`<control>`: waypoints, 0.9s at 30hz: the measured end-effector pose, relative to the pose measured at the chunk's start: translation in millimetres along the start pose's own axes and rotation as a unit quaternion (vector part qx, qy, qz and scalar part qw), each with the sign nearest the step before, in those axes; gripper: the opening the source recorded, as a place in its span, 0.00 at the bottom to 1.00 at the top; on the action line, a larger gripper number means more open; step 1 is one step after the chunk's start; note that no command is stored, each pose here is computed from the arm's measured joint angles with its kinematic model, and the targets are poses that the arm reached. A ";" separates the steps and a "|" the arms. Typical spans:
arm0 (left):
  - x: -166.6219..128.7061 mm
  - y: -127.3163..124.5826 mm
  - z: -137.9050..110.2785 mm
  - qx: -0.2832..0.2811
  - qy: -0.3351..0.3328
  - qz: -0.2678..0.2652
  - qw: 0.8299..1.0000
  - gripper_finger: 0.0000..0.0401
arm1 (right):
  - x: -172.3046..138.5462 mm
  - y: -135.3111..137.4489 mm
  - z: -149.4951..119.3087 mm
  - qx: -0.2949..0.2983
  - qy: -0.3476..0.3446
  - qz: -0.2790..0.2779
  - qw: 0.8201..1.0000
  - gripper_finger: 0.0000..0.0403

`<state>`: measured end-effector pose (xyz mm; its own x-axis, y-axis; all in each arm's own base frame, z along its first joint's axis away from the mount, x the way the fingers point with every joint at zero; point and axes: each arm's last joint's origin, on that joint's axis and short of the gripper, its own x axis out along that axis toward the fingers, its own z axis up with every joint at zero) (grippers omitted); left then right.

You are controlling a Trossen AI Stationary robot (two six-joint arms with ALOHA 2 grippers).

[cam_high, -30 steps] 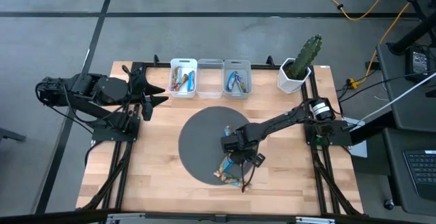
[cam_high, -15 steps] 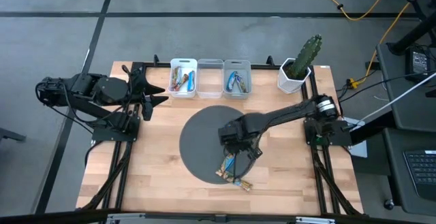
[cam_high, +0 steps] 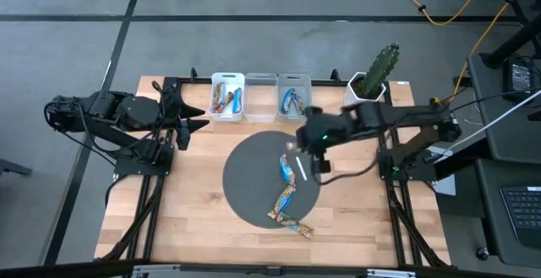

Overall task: Pick and place Granola Bars by type
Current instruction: Put the red granola bar into the white bin

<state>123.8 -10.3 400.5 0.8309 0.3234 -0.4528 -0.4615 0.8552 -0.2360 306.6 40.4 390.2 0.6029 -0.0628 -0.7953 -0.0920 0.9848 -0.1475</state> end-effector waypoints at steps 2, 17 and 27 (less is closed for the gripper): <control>0.3 -0.1 -0.1 0.003 0.001 0.000 1.000 0.42 | -8.1 -6.4 -0.8 0.017 -0.015 -0.006 1.000 0.11; 3.1 -1.7 0.1 0.008 0.001 0.005 1.000 0.42 | -21.7 -132.9 25.8 0.088 -0.147 -0.046 0.984 0.10; 3.0 -1.3 0.3 0.003 -0.003 0.012 1.000 0.42 | -24.8 -195.2 51.2 0.064 -0.206 -0.082 0.973 0.05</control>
<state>126.9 -10.3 399.7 0.8218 0.3453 -0.4532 -0.4787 0.8499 -0.2203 350.1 -142.0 468.8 0.8698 -0.1767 -0.4607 0.1160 0.9807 -0.1571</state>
